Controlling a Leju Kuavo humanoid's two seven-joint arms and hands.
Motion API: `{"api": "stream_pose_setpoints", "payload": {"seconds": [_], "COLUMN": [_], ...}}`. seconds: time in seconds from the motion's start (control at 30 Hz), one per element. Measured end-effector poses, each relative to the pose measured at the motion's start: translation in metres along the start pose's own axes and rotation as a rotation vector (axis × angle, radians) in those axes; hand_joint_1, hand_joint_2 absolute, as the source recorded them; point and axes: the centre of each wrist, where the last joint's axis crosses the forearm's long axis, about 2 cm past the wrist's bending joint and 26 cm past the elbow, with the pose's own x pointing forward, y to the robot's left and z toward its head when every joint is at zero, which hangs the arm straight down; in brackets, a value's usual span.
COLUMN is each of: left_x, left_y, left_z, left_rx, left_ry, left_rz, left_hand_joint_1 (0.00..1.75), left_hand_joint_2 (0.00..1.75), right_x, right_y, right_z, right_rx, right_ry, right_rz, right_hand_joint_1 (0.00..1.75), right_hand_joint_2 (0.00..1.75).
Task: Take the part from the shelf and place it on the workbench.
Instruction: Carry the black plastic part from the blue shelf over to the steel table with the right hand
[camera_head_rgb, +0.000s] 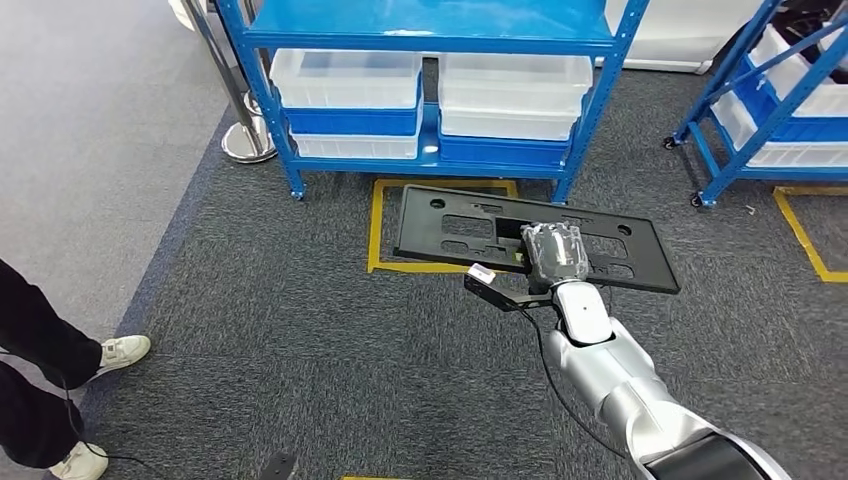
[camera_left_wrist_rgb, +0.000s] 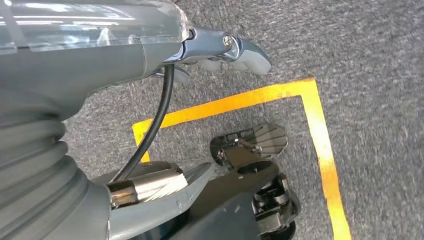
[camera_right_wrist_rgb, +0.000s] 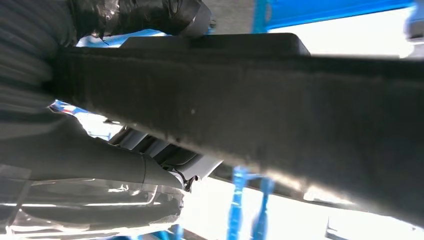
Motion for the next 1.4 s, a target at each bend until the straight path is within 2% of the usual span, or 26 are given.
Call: {"api": "stream_pose_setpoints", "payload": {"seconds": [1.0,1.2,1.4], "left_x": [0.0,-0.006,-0.007], "left_y": [0.0,-0.001,0.0], "left_z": [0.0,0.002,0.002], "left_rx": [0.007,0.002,-0.006], "left_ry": [0.003,0.012,0.004], "left_rz": [-0.012,-0.012,-0.023], "left_hand_joint_1": [0.0,0.0,0.0], "left_hand_joint_2": [1.75,1.75,1.75], "right_x": [-0.005,-0.005,-0.013], "right_y": [0.007,0.011,0.011], "right_z": [0.009,0.013,0.014], "right_rx": [0.021,0.031,0.028], "right_ry": [0.017,0.025,0.035], "right_rz": [-0.001,0.004,0.027], "right_hand_joint_1": [1.75,1.75,1.75], "right_hand_joint_2": [1.75,1.75,1.75]}}
